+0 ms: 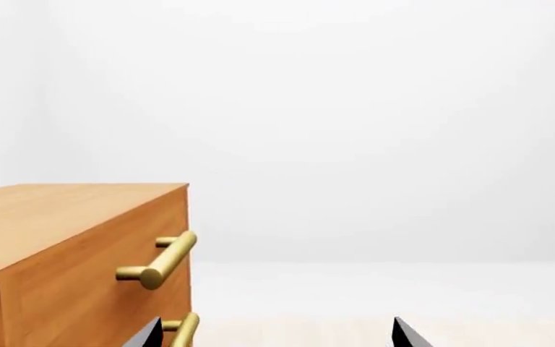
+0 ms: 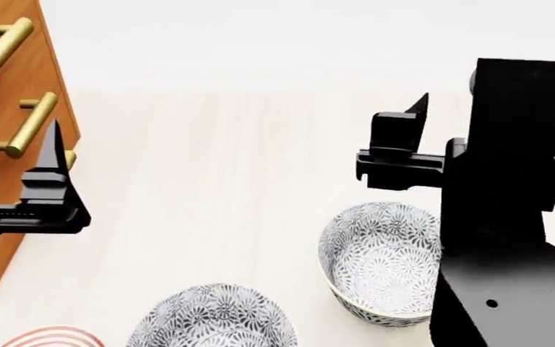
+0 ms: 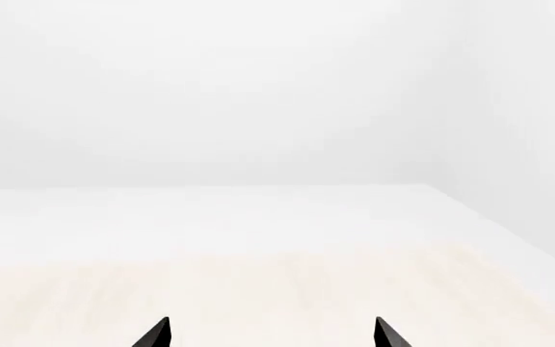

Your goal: Stack the bowl at the front on the bowl in the middle.

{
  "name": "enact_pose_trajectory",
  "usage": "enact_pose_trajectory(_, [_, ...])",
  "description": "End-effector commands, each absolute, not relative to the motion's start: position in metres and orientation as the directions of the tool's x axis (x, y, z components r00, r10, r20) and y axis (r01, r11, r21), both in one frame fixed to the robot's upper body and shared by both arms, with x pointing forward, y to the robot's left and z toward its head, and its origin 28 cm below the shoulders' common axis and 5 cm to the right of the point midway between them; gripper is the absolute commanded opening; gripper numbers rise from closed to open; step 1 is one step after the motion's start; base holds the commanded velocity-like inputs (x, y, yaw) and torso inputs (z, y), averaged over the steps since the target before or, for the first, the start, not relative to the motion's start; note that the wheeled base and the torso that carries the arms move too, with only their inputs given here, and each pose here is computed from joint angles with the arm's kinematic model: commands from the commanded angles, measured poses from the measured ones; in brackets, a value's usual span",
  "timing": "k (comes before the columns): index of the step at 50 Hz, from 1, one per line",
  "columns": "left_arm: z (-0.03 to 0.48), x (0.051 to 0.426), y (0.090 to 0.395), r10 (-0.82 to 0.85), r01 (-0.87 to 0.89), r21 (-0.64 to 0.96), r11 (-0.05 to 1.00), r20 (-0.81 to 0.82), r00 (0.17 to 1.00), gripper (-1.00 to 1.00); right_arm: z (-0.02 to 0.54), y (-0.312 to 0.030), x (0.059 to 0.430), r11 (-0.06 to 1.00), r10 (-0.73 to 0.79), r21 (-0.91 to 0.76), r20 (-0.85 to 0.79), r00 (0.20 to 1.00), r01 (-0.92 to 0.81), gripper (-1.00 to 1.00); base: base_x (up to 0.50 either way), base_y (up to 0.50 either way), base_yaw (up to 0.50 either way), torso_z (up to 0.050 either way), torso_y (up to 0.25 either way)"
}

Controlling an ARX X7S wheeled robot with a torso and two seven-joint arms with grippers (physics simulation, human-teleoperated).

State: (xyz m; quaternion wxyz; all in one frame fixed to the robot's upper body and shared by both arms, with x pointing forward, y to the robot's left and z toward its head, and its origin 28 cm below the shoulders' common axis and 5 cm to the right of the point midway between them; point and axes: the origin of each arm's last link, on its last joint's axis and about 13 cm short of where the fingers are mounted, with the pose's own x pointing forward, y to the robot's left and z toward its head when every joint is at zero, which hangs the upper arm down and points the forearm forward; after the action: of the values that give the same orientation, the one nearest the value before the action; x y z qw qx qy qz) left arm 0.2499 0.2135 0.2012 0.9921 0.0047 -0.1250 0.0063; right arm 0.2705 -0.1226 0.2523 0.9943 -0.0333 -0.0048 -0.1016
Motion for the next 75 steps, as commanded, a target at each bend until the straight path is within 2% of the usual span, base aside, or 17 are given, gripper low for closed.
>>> enact_pose_trajectory(1, [0.204,0.248,0.214,0.012,-0.014,0.003,1.000,0.251,0.968,1.00,0.305,-0.145,0.265,0.980,-0.198,-0.038,-0.068,0.978,0.196,1.00,0.00,0.00,0.00,0.000,0.000])
enact_pose_trajectory(2, [0.204,0.248,0.214,0.012,-0.013,0.003,1.000,0.251,0.968,1.00,0.307,-0.146,0.265,0.978,-0.204,-0.047,-0.062,0.977,0.201,1.00,0.00,0.00,0.00,0.000,0.000])
enact_pose_trajectory(5, [0.204,0.249,0.213,0.010,-0.011,0.003,1.000,0.250,0.968,1.00,0.311,-0.149,0.271,0.981,-0.193,-0.028,-0.175,0.965,0.191,1.00,0.00,0.00,0.00,0.000,0.000])
enact_pose_trajectory(8, [0.204,0.250,0.213,0.007,-0.008,0.006,1.000,0.251,0.968,1.00,0.319,-0.155,0.276,0.988,-0.152,0.010,-0.182,0.972,0.156,1.00,0.00,0.00,0.00,0.000,0.000])
enact_pose_trajectory(13, [0.203,0.252,0.214,0.009,-0.010,0.004,1.000,0.246,0.969,1.00,0.322,-0.166,0.287,0.980,-0.192,0.009,-0.230,0.954,0.199,1.00,0.00,0.00,0.00,0.000,0.000])
enact_pose_trajectory(19, [0.203,0.253,0.214,0.007,-0.009,0.005,1.000,0.245,0.969,1.00,0.311,-0.185,0.300,0.973,-0.190,0.055,-0.359,0.914,0.224,1.00,0.00,0.00,0.00,0.000,0.000])
enact_pose_trajectory(26, [0.202,0.254,0.213,0.004,-0.006,0.005,1.000,0.242,0.970,1.00,0.301,-0.199,0.314,0.966,-0.201,0.060,-0.435,0.878,0.251,1.00,0.00,0.00,0.00,0.000,0.000])
enact_pose_trajectory(30, [0.202,0.254,0.214,0.001,-0.003,0.006,1.000,0.241,0.971,1.00,0.287,-0.205,0.321,0.962,-0.163,0.097,-0.554,0.816,0.257,1.00,0.00,0.00,0.00,0.000,0.000])
enact_pose_trajectory(36, [0.202,0.255,0.213,-0.005,0.003,0.007,1.000,0.239,0.971,1.00,0.264,-0.209,0.331,0.962,-0.125,0.119,-0.610,0.783,0.246,1.00,0.00,0.00,0.00,0.000,0.000])
enact_pose_trajectory(39, [0.203,0.257,0.214,-0.009,0.007,0.010,1.000,0.242,0.970,1.00,0.249,-0.210,0.341,0.963,-0.087,0.134,-0.671,0.736,0.235,1.00,0.00,0.00,0.00,0.000,0.000])
enact_pose_trajectory(40, [0.204,0.257,0.216,-0.012,0.008,0.015,1.000,0.243,0.970,1.00,0.216,-0.192,0.362,0.975,-0.088,0.082,-0.707,0.701,0.205,1.00,0.00,0.00,0.00,0.000,0.000])
enact_pose_trajectory(41, [0.204,0.257,0.216,-0.012,0.008,0.015,1.000,0.242,0.970,1.00,0.199,-0.198,0.366,0.977,-0.020,0.123,-0.760,0.649,0.174,1.00,0.00,0.00,0.00,0.000,0.000])
enact_pose_trajectory(42, [0.203,0.257,0.216,-0.011,0.007,0.015,1.000,0.241,0.970,1.00,0.193,-0.200,0.367,0.973,0.022,0.162,-0.770,0.638,0.162,1.00,0.00,0.00,0.00,0.000,0.000])
enact_pose_trajectory(52, [0.203,0.257,0.216,-0.010,0.007,0.013,1.000,0.241,0.970,1.00,0.183,-0.199,0.372,0.971,0.047,0.184,-0.777,0.628,0.156,1.00,0.00,0.00,0.00,0.000,0.000])
enact_pose_trajectory(75, [0.201,0.258,0.220,-0.005,0.002,0.011,1.000,0.230,0.973,1.00,0.158,-0.201,0.374,0.964,0.045,0.191,-0.806,0.590,0.187,1.00,0.00,0.00,0.00,0.000,0.000])
